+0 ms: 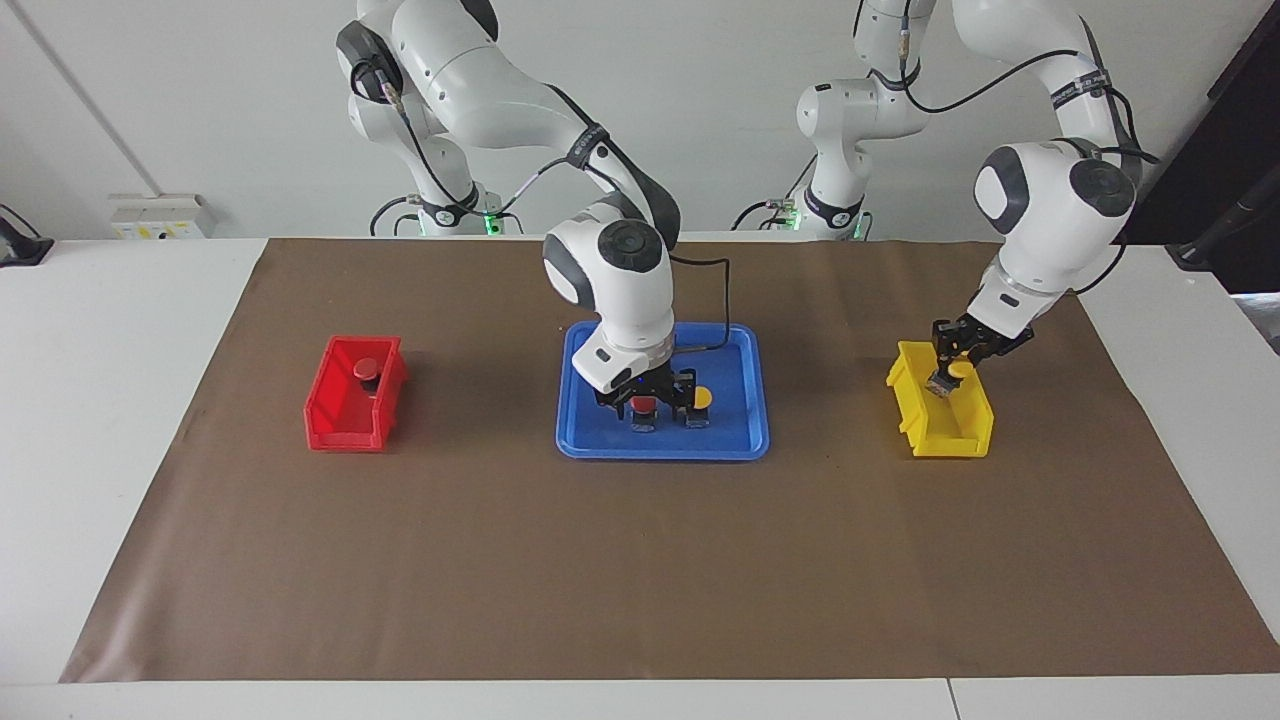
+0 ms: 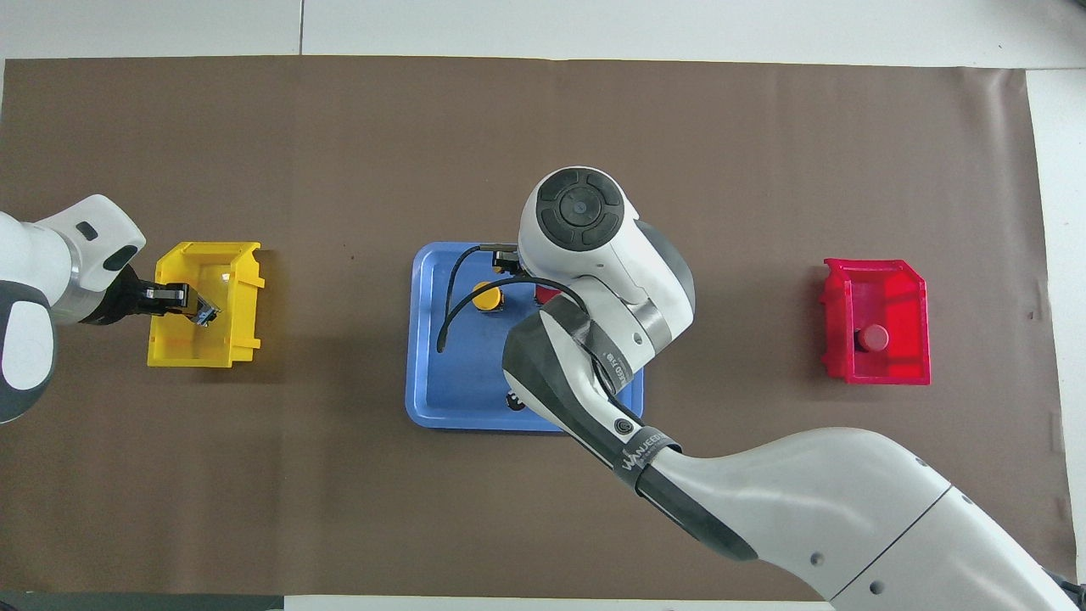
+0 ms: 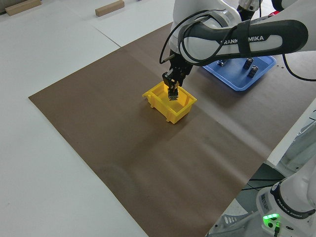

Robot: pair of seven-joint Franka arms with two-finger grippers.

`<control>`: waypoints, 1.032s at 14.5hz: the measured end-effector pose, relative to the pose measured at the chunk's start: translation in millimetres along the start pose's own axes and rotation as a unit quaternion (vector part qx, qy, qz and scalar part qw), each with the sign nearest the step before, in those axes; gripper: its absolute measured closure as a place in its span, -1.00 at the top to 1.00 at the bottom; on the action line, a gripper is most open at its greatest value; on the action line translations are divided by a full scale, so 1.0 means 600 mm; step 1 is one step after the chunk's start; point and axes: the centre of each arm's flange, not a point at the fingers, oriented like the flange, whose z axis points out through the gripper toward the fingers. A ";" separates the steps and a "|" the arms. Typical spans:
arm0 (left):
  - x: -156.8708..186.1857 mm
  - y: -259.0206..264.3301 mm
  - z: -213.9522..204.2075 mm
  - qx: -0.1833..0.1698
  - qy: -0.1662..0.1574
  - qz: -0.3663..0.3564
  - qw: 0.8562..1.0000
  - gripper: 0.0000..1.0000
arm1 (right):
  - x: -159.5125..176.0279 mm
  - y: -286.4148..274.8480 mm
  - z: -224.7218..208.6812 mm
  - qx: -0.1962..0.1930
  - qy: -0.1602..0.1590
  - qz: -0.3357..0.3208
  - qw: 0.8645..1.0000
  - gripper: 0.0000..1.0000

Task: Sort red and yellow buttons by color
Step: 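Grasp the other red button while the left gripper drops the yellow button, then carry the red button to the red bin while the left gripper reaches yellow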

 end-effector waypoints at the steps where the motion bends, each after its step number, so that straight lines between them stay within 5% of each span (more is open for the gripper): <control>1: -0.007 -0.001 0.009 0.000 0.001 -0.001 1.000 -0.18 | -0.004 0.001 0.004 -0.002 -0.002 -0.001 1.000 0.61; 4: -0.027 -0.014 0.038 0.000 0.007 -0.005 1.000 -0.18 | -0.013 0.004 0.008 -0.007 -0.006 -0.003 1.000 0.52; 7: -0.037 -0.017 0.060 0.001 0.013 -0.006 1.000 -0.18 | -0.018 0.007 0.010 -0.010 -0.007 -0.004 1.000 -0.11; 8: -0.039 -0.016 0.065 0.001 0.014 -0.006 1.000 -0.18 | -0.017 0.007 0.007 -0.011 -0.008 -0.003 1.000 -0.18; 12: -0.041 -0.016 0.069 0.001 0.015 -0.005 1.000 0.01 | 0.040 0.068 -0.115 -0.044 -0.028 -0.017 0.999 -0.18; 15: -0.038 -0.016 0.062 0.002 0.020 -0.005 1.000 0.51 | 0.100 0.276 -0.251 -0.019 -0.055 -0.054 0.997 -0.18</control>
